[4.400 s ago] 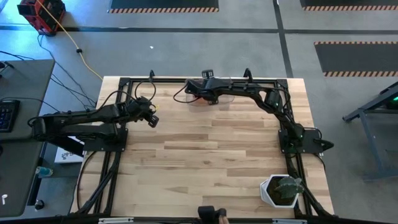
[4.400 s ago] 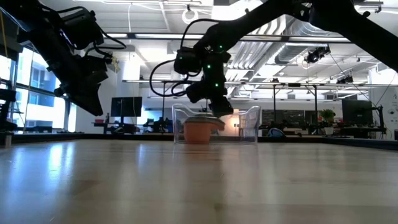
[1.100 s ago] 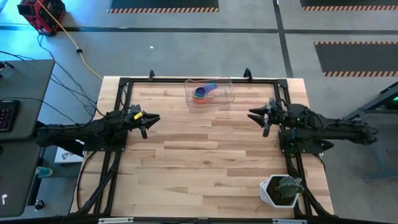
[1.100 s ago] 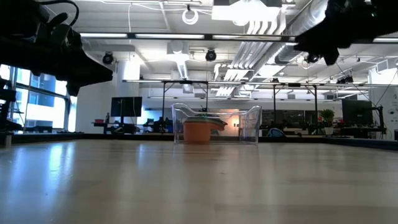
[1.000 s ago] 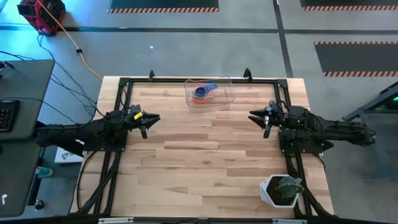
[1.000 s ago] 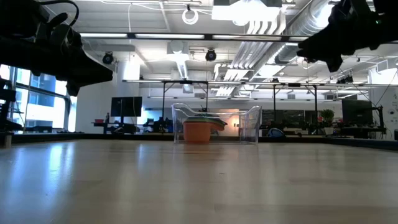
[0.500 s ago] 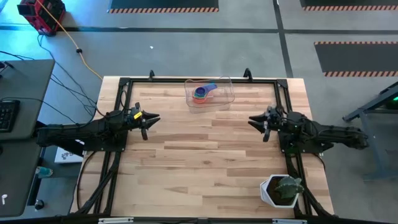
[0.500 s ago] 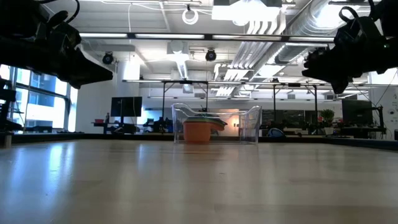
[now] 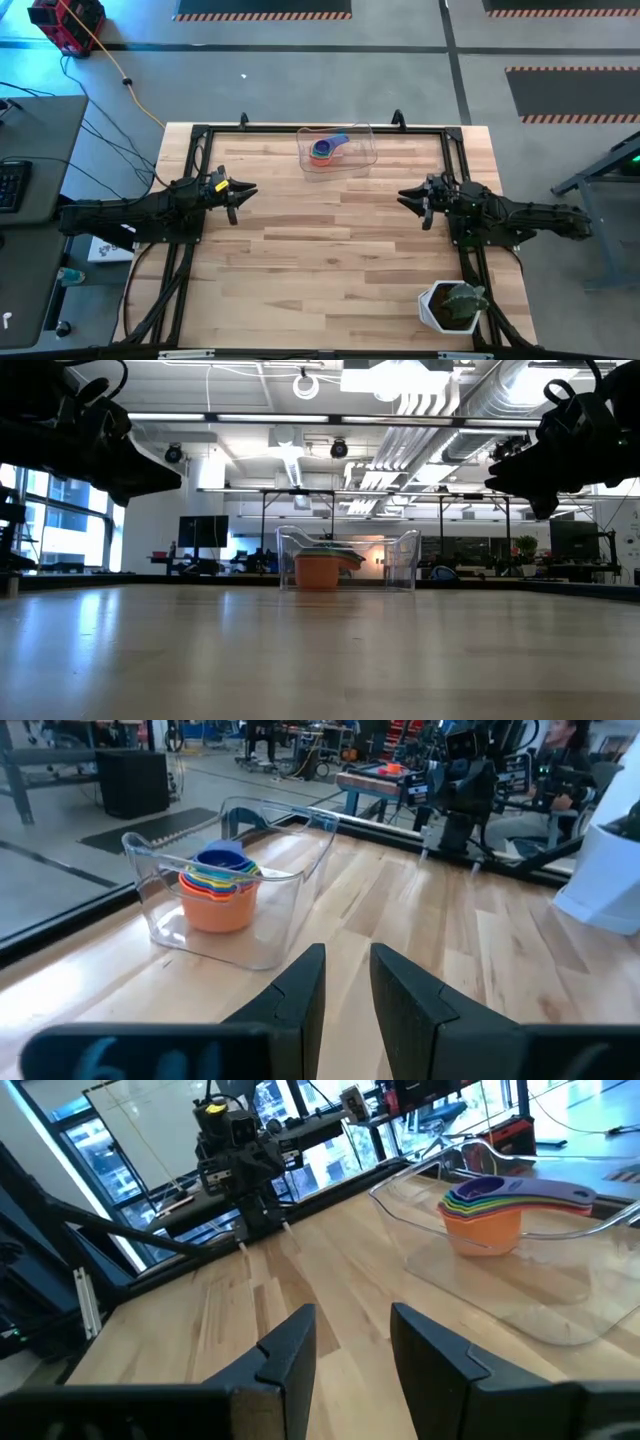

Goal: Nest measuring cups in basket
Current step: Return to Home Position

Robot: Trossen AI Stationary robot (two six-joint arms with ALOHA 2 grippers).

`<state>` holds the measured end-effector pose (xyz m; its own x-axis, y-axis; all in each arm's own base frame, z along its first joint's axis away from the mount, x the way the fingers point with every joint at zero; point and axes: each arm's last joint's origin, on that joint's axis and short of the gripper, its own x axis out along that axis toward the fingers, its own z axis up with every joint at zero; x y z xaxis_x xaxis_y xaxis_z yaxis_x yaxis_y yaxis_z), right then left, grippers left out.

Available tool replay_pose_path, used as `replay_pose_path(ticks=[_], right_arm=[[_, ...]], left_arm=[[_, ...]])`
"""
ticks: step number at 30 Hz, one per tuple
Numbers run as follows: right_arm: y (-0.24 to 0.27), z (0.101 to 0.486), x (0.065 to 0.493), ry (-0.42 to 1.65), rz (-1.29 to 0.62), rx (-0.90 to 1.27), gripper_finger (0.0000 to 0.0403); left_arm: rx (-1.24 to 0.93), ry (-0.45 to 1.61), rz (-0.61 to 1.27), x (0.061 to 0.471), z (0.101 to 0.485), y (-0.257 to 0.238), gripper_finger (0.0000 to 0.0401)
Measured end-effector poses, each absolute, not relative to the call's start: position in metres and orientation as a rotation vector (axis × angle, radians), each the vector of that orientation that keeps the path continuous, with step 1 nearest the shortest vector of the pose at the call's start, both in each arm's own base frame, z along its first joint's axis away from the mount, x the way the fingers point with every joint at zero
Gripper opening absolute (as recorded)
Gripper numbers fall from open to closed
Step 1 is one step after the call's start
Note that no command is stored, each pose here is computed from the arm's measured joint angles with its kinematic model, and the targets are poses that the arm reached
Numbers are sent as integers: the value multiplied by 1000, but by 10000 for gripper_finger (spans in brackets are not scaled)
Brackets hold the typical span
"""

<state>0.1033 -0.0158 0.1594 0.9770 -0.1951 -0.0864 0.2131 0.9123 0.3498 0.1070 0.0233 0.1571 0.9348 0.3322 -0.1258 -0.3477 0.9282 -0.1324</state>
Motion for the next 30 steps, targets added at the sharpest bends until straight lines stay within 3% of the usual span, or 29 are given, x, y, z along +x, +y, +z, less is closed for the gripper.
replay_pose_path(ticks=[30], right_arm=[[-16,159,103,60,-202,290,122]], left_arm=[[-179,97,350,107,157,23,74]])
